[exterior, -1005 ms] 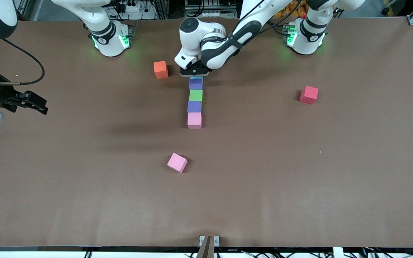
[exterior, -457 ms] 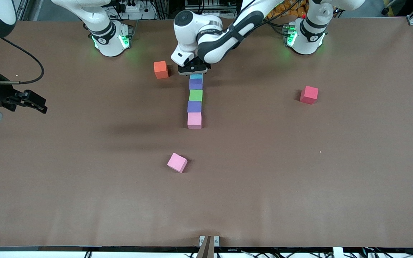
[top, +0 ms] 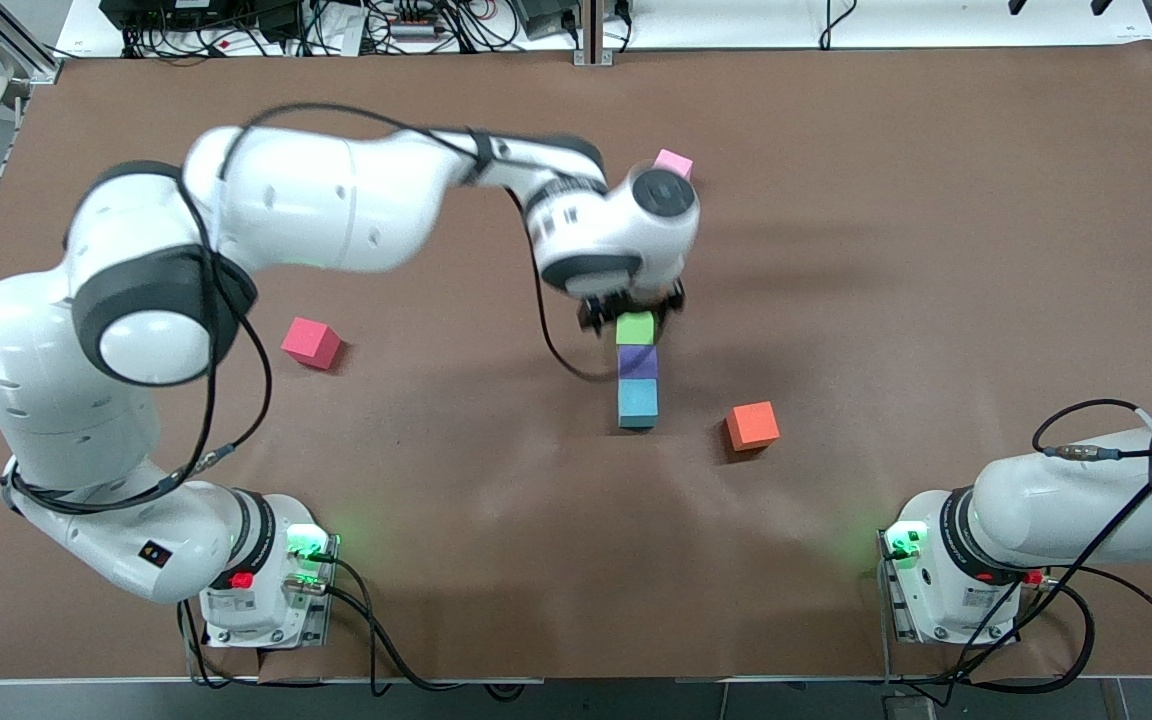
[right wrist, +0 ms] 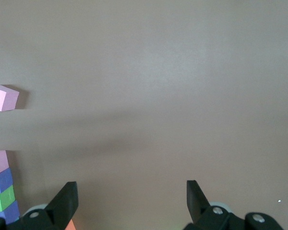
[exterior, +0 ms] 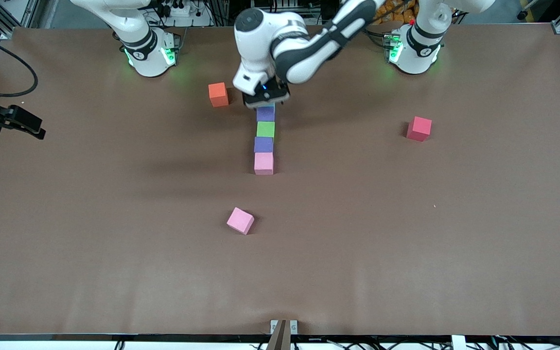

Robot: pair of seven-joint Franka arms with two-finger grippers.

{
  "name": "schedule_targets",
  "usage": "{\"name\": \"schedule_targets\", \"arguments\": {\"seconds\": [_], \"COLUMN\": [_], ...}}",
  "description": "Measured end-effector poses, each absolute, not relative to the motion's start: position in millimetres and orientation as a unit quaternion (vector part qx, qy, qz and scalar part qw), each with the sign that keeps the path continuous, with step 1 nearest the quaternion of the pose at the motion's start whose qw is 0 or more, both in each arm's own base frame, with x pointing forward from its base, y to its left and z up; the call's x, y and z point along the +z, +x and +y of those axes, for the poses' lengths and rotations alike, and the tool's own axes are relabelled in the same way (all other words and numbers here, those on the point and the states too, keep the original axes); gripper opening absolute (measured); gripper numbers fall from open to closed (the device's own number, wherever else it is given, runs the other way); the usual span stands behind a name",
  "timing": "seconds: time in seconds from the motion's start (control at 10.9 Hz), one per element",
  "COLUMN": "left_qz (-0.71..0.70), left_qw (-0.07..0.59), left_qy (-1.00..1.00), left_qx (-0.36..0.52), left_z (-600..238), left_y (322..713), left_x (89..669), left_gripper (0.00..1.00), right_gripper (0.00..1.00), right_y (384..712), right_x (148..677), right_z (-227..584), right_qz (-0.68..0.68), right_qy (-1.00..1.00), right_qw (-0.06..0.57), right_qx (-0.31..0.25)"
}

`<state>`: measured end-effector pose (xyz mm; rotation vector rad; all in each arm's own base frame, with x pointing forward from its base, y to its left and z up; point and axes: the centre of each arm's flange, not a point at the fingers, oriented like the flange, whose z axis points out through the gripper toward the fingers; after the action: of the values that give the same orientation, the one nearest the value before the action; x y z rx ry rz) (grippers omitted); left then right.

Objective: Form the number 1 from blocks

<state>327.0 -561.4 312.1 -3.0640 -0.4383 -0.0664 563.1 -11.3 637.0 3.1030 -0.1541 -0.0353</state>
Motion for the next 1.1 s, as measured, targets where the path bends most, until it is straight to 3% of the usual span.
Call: {"name": "schedule_targets", "arguments": {"seconds": [0.27, 0.46, 0.82, 1.1], "left_qz": [-0.186, -0.200, -0.232, -0.218], "left_qw": [0.035, 0.032, 0.041, 0.034], "left_qy": [-0.982, -0.979, -0.972, -0.975], "left_qx": [-0.022, -0.011, -0.010, -0.008], "left_z": [-475.5, -418.7, -297.2, -218.3], "left_y": [460.8, 524.4, 609.3, 640.2], "left_x": [344.1, 372.2, 422.9, 436.6], "left_gripper": [1.00, 1.00, 1.00, 1.00], "right_gripper": [1.00, 1.00, 1.00, 1.00], "right_y": [563.4, 563.5, 563.5, 563.5], "right_x": [637.8, 638.1, 638.1, 638.0], "right_z": [-15.1, -14.5, -14.4, -14.5], "right_qz": [-0.046, -0.045, -0.045, -0.045], "right_qy": [0.999, 0.999, 0.999, 0.999], "right_qw": [0.017, 0.017, 0.017, 0.017], "right_qx": [-0.012, -0.012, -0.012, -0.012]}}
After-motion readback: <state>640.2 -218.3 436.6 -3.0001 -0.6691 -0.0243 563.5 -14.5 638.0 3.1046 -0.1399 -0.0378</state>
